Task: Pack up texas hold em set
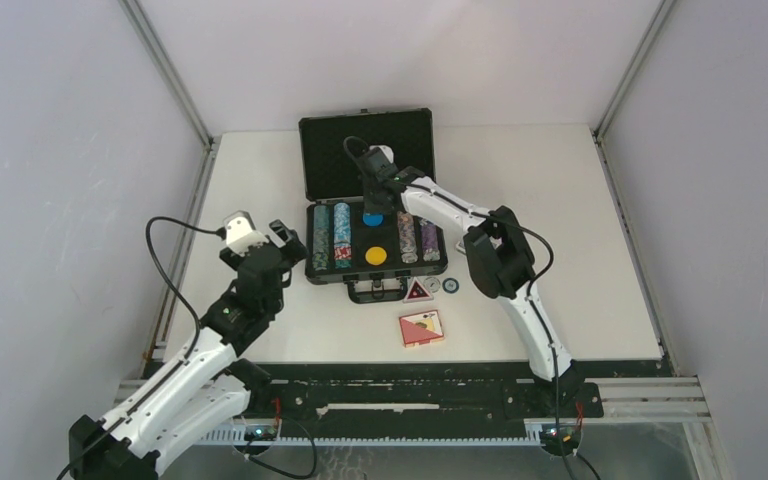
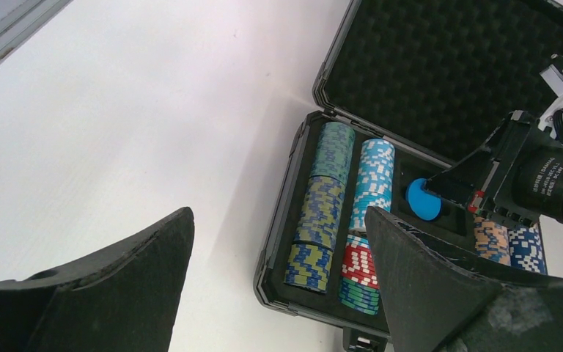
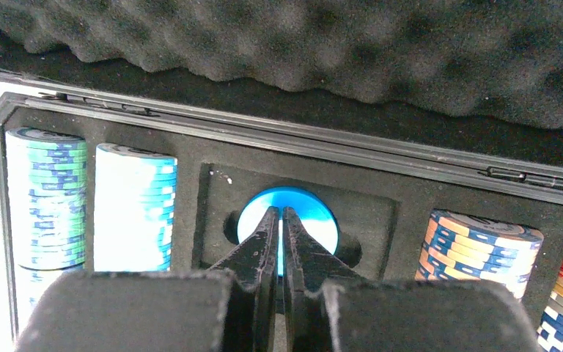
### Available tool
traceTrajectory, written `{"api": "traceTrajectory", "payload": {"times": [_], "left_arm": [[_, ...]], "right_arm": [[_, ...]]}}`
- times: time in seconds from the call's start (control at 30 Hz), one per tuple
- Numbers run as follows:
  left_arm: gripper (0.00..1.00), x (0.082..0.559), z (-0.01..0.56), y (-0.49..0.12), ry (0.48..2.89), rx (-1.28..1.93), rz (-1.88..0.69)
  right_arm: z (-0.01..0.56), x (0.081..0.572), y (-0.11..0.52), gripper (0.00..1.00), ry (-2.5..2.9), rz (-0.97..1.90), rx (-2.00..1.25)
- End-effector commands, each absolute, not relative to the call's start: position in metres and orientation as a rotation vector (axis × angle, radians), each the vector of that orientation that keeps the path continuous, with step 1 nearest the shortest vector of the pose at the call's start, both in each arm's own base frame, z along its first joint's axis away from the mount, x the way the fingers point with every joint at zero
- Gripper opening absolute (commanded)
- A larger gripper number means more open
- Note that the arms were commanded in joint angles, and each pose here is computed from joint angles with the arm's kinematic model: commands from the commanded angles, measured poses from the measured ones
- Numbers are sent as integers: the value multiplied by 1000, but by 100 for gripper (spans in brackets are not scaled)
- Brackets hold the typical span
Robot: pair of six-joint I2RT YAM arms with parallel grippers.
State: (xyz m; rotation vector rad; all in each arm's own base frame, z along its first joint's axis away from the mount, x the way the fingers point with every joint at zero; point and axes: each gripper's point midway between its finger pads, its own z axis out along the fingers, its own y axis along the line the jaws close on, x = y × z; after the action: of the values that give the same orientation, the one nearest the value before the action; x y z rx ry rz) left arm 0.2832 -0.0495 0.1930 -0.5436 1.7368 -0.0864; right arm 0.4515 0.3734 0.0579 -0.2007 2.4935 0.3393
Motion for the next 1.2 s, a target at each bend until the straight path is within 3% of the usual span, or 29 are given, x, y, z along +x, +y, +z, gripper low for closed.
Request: {"api": "traceTrajectory", "payload": {"times": [0.0,0.4,0.83,1.17], "left_arm": [[90,287,194,-49,1722,-546,-79],[91,287,191,-47,1721,-544,-67],[91,287,185,-44,1735,-541,-27],[91,290,182,-47,1746,-531,-28]], "right_arm": [[62,444,365,10,2528,360,-175],[150,449,393,12,2330,549,-248],[76,458,398,14,2463,553,-223],[53,451,377,14,2505,498,-196]]}}
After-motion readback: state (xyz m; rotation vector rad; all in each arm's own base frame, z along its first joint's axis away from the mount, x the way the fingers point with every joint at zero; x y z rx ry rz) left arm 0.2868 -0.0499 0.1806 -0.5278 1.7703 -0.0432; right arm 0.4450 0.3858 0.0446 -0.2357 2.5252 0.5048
